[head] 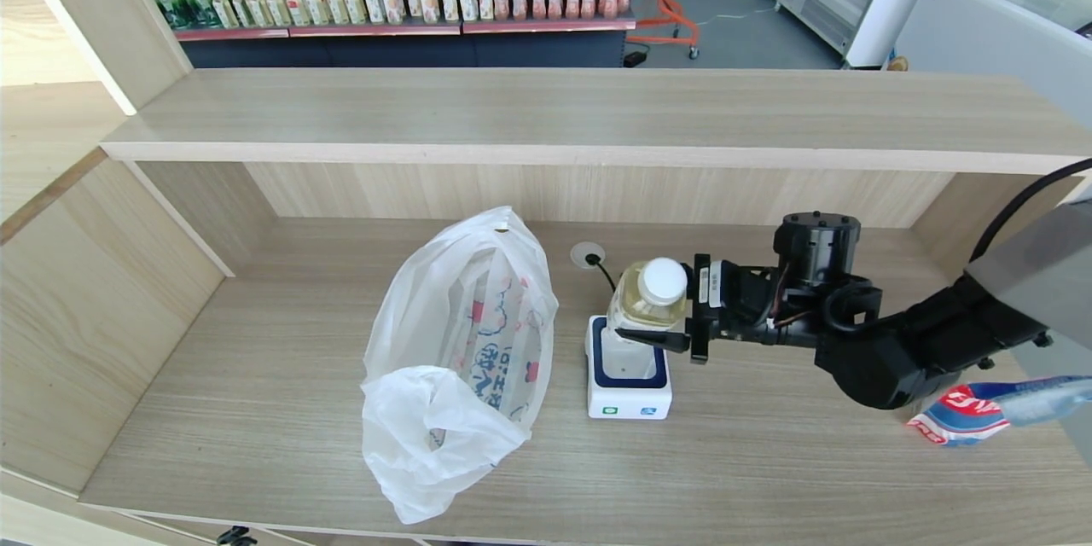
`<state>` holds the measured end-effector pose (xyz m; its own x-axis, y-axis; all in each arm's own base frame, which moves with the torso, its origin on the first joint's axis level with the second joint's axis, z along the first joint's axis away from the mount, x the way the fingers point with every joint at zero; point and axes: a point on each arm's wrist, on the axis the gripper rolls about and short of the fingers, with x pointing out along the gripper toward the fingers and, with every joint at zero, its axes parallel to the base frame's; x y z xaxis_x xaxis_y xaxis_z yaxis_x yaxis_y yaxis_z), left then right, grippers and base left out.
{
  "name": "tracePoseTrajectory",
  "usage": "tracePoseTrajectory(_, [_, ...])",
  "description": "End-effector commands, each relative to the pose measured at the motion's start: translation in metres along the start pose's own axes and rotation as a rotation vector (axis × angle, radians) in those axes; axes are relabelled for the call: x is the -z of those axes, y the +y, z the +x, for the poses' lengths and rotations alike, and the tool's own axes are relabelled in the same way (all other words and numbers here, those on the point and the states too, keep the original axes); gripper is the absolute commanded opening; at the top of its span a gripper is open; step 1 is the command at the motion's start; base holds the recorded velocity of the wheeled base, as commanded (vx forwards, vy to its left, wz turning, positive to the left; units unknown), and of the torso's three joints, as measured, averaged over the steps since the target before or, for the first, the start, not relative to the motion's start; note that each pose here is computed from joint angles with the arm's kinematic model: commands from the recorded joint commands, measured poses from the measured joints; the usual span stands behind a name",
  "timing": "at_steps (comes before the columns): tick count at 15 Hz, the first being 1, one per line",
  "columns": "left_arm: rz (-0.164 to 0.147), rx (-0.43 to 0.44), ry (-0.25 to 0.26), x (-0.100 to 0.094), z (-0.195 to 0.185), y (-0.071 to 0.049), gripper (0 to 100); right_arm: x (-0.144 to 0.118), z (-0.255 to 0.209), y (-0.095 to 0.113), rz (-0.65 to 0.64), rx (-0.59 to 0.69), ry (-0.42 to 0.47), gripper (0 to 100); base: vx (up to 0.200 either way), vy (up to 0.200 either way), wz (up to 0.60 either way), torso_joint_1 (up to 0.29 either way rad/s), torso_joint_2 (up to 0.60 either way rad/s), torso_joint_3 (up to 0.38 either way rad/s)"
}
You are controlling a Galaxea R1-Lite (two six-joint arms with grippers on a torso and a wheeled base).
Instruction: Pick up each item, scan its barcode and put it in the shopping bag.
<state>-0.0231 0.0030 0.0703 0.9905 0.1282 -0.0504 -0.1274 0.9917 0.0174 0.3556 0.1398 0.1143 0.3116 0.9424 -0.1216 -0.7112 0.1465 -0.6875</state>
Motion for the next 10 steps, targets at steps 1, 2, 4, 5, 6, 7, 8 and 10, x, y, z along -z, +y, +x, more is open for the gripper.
tracePoseTrajectory(1, [0.000, 0.000, 0.000, 0.000, 0.000, 0.000, 100, -0.015, -0.006, -0.007, 0.011, 0.021, -0.016, 0, 0.000, 0.000, 0.00, 0.000, 0.00, 0.000])
tracePoseTrajectory(2, [0.000, 0.000, 0.000, 0.000, 0.000, 0.000, 100, -0.028, -0.014, -0.014, 0.027, 0.043, -0.027, 0, 0.000, 0.000, 0.00, 0.000, 0.00, 0.000])
tracePoseTrajectory(4, [0.000, 0.000, 0.000, 0.000, 0.000, 0.000, 100, -0.057, -0.035, -0.024, 0.069, 0.089, -0.046, 0, 0.000, 0.000, 0.00, 0.000, 0.00, 0.000])
tracePoseTrajectory(5, [0.000, 0.000, 0.000, 0.000, 0.000, 0.000, 100, -0.094, -0.060, -0.024, 0.176, 0.128, -0.077, 0, 0.000, 0.000, 0.00, 0.000, 0.00, 0.000])
tracePoseTrajectory(6, [0.000, 0.000, 0.000, 0.000, 0.000, 0.000, 100, -0.115, -0.077, -0.017, 0.271, 0.169, -0.075, 0, 0.000, 0.000, 0.00, 0.000, 0.00, 0.000])
tracePoseTrajectory(7, [0.000, 0.000, 0.000, 0.000, 0.000, 0.000, 100, -0.135, -0.094, -0.006, 0.410, 0.254, -0.054, 0, 0.000, 0.000, 0.00, 0.000, 0.00, 0.000])
tracePoseTrajectory(8, [0.000, 0.000, 0.000, 0.000, 0.000, 0.000, 100, -0.149, -0.105, 0.005, 0.573, 0.351, -0.046, 0, 0.000, 0.000, 0.00, 0.000, 0.00, 0.000])
tracePoseTrajectory(10, [0.000, 0.000, 0.000, 0.000, 0.000, 0.000, 100, -0.153, -0.112, 0.016, 0.713, 0.518, 0.015, 0, 0.000, 0.000, 0.00, 0.000, 0.00, 0.000])
